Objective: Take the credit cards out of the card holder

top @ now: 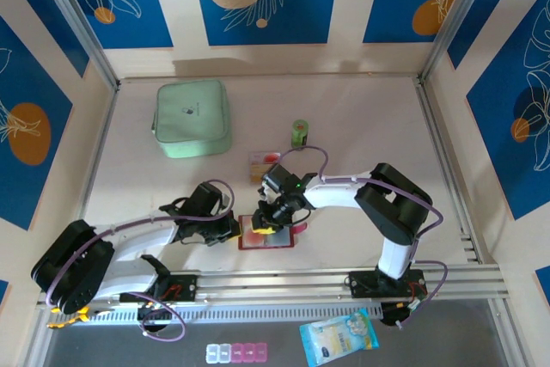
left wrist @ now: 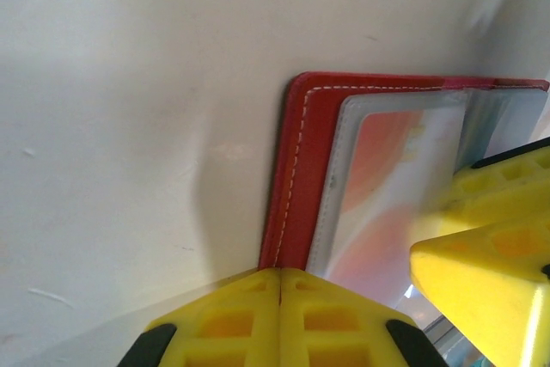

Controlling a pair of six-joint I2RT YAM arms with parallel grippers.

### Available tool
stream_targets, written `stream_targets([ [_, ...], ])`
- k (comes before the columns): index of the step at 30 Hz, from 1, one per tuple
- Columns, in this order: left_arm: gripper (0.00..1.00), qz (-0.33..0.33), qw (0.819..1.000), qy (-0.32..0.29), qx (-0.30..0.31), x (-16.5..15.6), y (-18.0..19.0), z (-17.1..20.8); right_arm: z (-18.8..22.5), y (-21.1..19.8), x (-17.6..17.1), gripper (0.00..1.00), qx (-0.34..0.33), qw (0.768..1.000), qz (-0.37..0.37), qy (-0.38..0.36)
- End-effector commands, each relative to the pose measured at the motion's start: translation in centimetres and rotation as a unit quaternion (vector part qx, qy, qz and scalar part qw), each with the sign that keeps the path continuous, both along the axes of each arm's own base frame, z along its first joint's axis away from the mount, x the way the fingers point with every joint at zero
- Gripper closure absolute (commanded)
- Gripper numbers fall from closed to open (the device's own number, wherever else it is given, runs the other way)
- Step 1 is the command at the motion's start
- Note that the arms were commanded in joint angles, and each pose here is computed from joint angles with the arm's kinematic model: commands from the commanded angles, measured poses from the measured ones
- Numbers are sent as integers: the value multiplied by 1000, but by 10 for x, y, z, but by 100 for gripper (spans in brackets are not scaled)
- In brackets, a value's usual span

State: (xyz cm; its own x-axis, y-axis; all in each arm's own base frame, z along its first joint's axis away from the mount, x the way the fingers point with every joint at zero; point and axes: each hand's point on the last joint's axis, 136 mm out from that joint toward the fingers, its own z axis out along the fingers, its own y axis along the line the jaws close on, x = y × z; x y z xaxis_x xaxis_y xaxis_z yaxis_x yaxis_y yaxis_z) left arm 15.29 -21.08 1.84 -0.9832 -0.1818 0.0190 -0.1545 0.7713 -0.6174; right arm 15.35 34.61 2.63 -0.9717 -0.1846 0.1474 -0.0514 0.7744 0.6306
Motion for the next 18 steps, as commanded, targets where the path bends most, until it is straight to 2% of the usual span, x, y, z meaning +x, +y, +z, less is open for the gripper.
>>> stream_targets([
  [1, 96, -4, 1000, 15, 16, -7, 8, -9, -2, -13, -3, 75, -35, 999, 5, -3],
  [6, 96, -5, 1000, 12, 11, -5, 6, -7, 1, -14, -2, 75, -41, 999, 11, -10],
  [13, 96, -25, 999, -12, -33, 6, -15, 14, -1, -10, -4, 75, -35, 999, 16, -5],
  [18, 97, -39, 999, -2, -38, 4, -22, 9, -1, -9, -4, 75, -35, 999, 15, -6],
])
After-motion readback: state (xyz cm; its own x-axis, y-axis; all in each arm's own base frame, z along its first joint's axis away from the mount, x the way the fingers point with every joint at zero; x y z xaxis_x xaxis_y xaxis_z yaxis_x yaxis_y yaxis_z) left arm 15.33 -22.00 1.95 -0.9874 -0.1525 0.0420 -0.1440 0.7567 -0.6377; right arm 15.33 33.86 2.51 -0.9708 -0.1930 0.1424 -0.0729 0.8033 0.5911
